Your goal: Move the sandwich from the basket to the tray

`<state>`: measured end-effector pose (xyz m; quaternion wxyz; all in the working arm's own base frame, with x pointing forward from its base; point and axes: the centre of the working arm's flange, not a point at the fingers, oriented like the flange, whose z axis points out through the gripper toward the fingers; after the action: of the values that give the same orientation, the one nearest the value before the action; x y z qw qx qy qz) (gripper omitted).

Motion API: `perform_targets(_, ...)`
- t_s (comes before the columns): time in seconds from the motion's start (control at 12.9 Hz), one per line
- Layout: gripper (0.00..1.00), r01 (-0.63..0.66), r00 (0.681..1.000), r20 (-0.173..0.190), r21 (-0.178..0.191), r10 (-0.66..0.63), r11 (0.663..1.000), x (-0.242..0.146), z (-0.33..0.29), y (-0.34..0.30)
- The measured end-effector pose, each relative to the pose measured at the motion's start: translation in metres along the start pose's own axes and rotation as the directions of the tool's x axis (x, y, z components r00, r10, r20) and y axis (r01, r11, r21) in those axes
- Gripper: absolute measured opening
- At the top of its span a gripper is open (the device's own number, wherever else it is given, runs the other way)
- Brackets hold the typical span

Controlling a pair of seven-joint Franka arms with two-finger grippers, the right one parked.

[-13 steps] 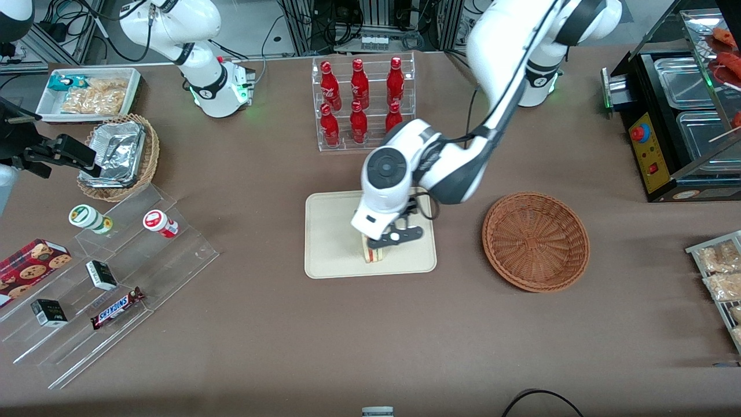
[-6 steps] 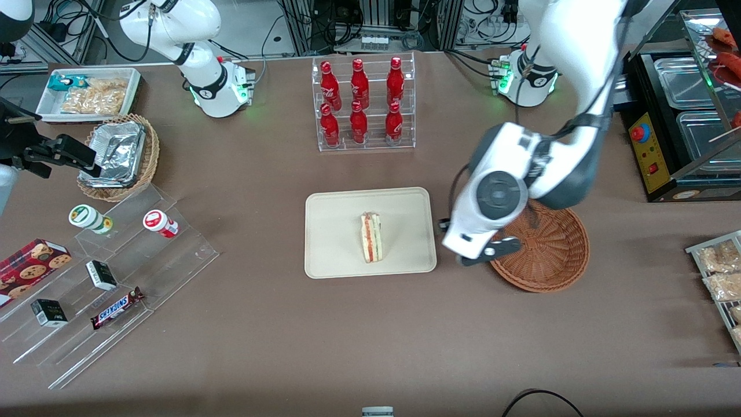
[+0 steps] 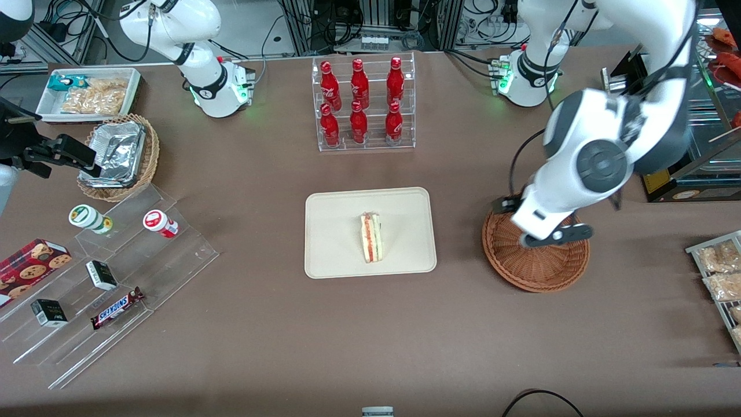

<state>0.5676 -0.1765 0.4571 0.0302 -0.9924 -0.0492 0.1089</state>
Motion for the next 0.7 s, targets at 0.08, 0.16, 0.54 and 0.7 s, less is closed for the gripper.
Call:
perform_targets(0.08, 1.0, -0.016, 1.0, -0.002, 0.002, 0.016, 1.0, -0.007, -0.01, -0.011)
perform_targets(0.16, 1.0, -0.029, 1.0, -0.005, 0.005, 0.029, 1.0, -0.013, -0.019, -0.021)
perform_targets(0.54, 1.0, -0.149, 0.989, -0.002, -0.006, 0.149, 0.989, -0.034, -0.066, -0.098)
perform_targets(0.7, 1.0, -0.184, 0.983, -0.002, -0.016, 0.184, 0.983, -0.043, -0.089, -0.13)
